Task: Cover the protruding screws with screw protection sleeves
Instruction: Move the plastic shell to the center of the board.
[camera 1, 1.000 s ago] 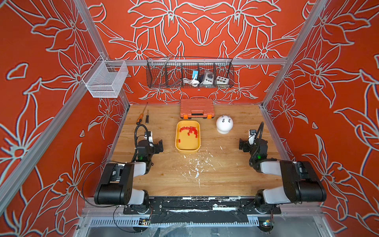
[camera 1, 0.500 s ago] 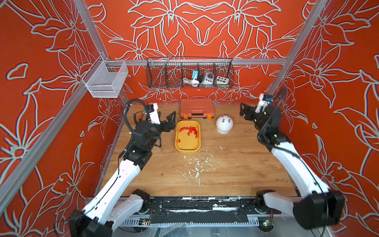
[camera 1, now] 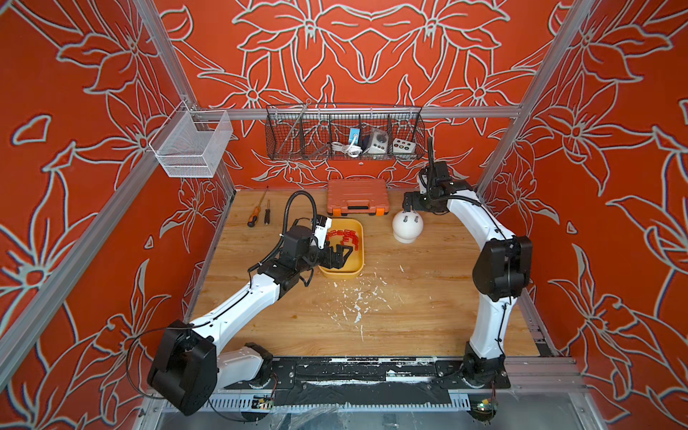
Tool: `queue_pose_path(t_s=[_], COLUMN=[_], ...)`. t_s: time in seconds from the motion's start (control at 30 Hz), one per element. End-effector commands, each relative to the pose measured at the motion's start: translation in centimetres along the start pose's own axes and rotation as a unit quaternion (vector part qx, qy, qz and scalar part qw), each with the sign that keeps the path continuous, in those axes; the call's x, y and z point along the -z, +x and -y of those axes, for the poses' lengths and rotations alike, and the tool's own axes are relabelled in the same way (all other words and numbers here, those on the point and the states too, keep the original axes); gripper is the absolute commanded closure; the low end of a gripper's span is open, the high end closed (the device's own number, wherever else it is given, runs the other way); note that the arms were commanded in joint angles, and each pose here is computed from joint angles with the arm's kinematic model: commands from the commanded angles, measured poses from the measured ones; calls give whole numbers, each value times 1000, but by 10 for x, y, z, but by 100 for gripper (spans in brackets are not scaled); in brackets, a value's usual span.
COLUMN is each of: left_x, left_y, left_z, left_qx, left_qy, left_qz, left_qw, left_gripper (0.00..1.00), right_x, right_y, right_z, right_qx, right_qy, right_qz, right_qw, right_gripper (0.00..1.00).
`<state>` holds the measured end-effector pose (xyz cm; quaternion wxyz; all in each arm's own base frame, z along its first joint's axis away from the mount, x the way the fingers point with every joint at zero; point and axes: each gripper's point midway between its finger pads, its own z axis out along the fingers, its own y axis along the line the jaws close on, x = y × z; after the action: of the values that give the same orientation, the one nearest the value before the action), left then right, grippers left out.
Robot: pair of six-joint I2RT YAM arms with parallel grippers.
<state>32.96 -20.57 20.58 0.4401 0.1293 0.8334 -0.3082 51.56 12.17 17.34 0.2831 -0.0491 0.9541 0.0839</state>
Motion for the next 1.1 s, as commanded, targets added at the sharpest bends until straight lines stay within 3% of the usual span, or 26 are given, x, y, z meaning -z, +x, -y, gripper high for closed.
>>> queue_pose_path(t_s=[0.0, 0.23, 0.5, 1.07], left_x=[5, 8, 10, 7], left_y=[-5, -1, 3, 20], left_z=[11, 6, 2, -8], left_qx=[-10, -5, -10, 6], left_qy=[24, 10, 0, -15], left_qz=[13, 16, 14, -2], left_qw=[1000, 1000, 1000, 1000], left_gripper=[5, 5, 5, 7], right_x=[-8, -39, -51, -29], right_y=[13, 29, 66, 152], right_z=[6, 2, -7, -35], right_qx=[16, 6, -10, -23], right_qy=[14, 4, -5, 4], right_qz=[-52, -95, -120, -138], right_qw=[998, 995, 993, 990], right_gripper=[1, 1, 1, 15])
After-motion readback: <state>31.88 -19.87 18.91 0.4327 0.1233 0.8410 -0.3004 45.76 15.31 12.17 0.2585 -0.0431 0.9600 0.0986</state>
